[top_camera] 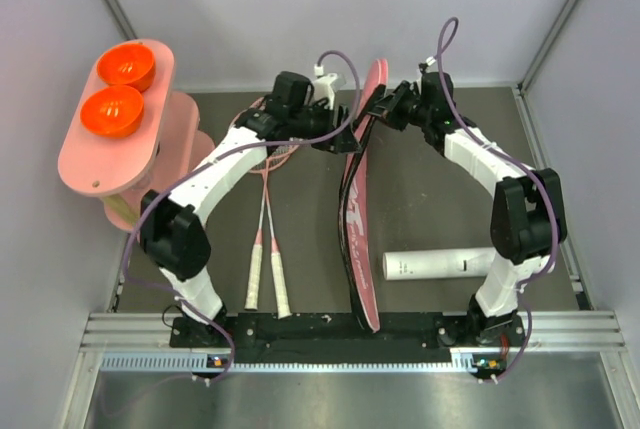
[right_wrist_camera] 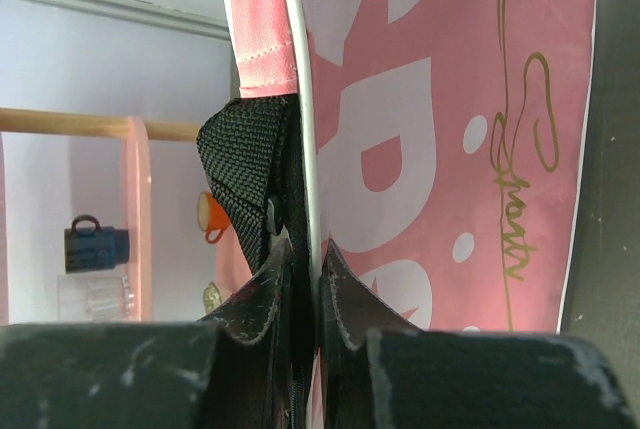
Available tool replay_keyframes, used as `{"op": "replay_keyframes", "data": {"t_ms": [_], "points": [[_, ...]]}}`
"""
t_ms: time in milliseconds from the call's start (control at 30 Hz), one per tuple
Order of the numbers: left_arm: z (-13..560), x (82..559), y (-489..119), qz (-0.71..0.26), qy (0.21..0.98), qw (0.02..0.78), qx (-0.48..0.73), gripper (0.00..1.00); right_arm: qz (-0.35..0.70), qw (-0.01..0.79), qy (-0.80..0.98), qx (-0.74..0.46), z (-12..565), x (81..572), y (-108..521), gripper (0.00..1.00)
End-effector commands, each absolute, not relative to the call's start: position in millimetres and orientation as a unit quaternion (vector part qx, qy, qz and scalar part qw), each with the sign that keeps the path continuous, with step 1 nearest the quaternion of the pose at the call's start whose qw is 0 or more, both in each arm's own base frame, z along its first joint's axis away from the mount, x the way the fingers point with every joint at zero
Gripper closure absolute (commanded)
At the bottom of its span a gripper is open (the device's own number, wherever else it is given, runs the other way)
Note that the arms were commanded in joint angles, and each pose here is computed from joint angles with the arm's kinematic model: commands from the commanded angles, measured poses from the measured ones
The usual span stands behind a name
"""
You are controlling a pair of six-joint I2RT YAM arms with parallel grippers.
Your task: Pack up the badminton gear
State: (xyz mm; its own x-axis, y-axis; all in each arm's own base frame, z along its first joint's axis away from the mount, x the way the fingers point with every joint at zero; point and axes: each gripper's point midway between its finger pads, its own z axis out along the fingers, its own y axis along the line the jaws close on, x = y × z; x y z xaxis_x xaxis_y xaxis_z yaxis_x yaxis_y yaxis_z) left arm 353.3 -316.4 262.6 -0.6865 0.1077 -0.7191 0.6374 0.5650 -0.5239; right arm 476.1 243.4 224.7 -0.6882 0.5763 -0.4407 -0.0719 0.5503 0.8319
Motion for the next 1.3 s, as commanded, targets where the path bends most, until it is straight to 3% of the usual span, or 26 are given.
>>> {"op": "replay_keyframes", "data": {"t_ms": [0,267,300,533,633,833,900,1067,1267], "points": [[264,368,-338,-0.382,0.818,0.351,0.246,0.41,0.487,0.406,0.762,0.134,278,473,245,1.0],[240,384,-338,-0.311,0.85,0.361,0.225,0.7,0.487,0.407,0.761,0.132,280,473,245,1.0],[238,385,-337,-0.308,0.852,0.361,0.223,0.8,0.487,0.406,0.762,0.131,279,474,245,1.0],[234,388,-346,-0.326,0.85,0.352,0.217,0.73,0.487,0.397,0.768,0.127,271,470,246,1.0],[232,392,-348,-0.324,0.851,0.354,0.215,1.0,0.488,0.391,0.772,0.115,270,468,248,0.96],[248,387,-345,-0.339,0.838,0.376,0.206,1.0,0.445,0.359,0.817,0.078,243,453,245,0.57],[249,384,-345,-0.348,0.834,0.379,0.197,1.0,0.435,0.355,0.825,0.07,237,443,240,0.51],[260,381,-342,-0.363,0.83,0.388,0.17,1.0,0.428,0.356,0.828,0.066,238,415,232,0.48],[267,381,-348,-0.382,0.826,0.383,0.159,1.0,0.435,0.351,0.827,0.061,234,392,230,0.52]]}}
